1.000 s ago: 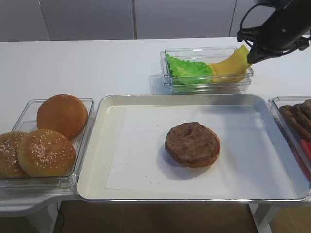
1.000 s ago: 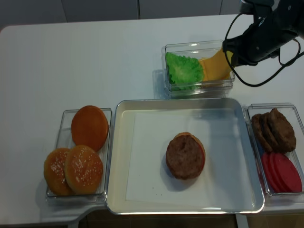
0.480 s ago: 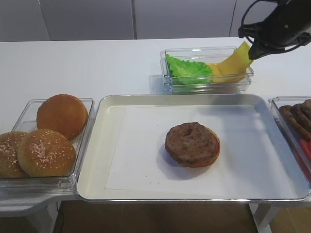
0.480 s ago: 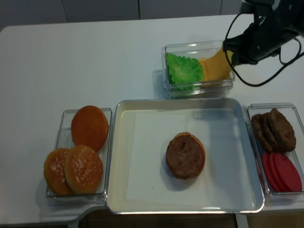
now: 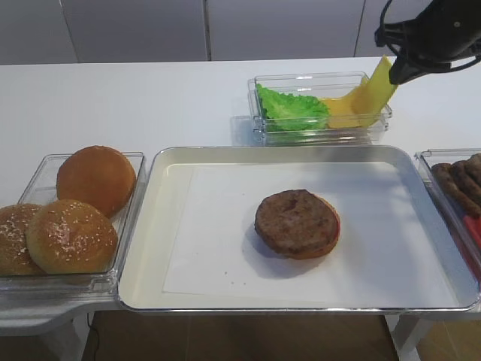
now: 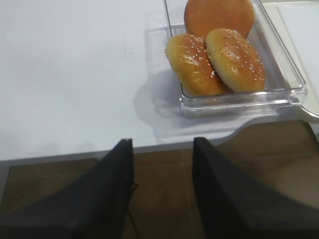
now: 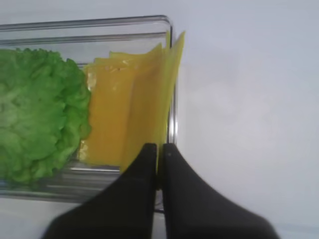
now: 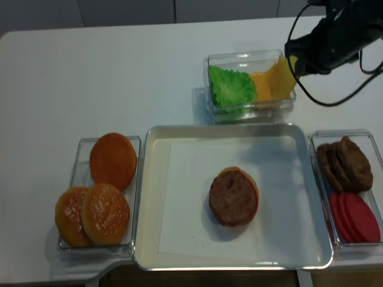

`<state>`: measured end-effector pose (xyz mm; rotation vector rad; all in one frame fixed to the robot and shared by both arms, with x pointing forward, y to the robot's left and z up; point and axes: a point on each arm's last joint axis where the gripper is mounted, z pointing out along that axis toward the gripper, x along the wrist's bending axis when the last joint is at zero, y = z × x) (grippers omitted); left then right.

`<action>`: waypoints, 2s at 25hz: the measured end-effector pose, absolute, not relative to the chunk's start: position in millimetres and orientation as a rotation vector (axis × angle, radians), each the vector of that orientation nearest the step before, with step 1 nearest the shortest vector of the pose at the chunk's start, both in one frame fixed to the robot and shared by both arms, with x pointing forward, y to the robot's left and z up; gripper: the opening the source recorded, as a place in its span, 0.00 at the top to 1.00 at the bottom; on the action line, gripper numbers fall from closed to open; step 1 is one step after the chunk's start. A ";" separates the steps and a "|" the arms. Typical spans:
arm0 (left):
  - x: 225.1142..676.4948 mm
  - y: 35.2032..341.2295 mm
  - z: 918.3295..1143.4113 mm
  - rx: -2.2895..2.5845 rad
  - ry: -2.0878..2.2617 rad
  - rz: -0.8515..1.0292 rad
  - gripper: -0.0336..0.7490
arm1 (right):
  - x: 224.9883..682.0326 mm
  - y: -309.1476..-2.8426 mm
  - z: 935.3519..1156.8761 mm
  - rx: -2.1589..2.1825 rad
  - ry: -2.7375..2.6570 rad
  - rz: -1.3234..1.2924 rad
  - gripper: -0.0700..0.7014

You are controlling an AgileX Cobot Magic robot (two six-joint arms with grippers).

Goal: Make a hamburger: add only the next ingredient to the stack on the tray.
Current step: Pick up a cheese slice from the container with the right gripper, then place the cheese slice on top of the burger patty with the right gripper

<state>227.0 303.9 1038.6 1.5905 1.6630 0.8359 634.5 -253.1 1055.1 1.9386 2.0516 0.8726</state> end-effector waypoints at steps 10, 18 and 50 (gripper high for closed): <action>227.0 303.9 1038.6 1.591 1.663 0.836 0.58 | 598.7 -249.7 1104.9 1.879 2.101 0.953 0.89; 227.0 303.9 1038.6 1.591 1.663 0.836 0.58 | 557.4 -249.9 1131.5 1.846 2.122 0.985 0.89; 227.0 303.9 1038.6 1.591 1.663 0.836 0.58 | 450.8 -127.8 1072.5 1.695 2.626 1.258 0.89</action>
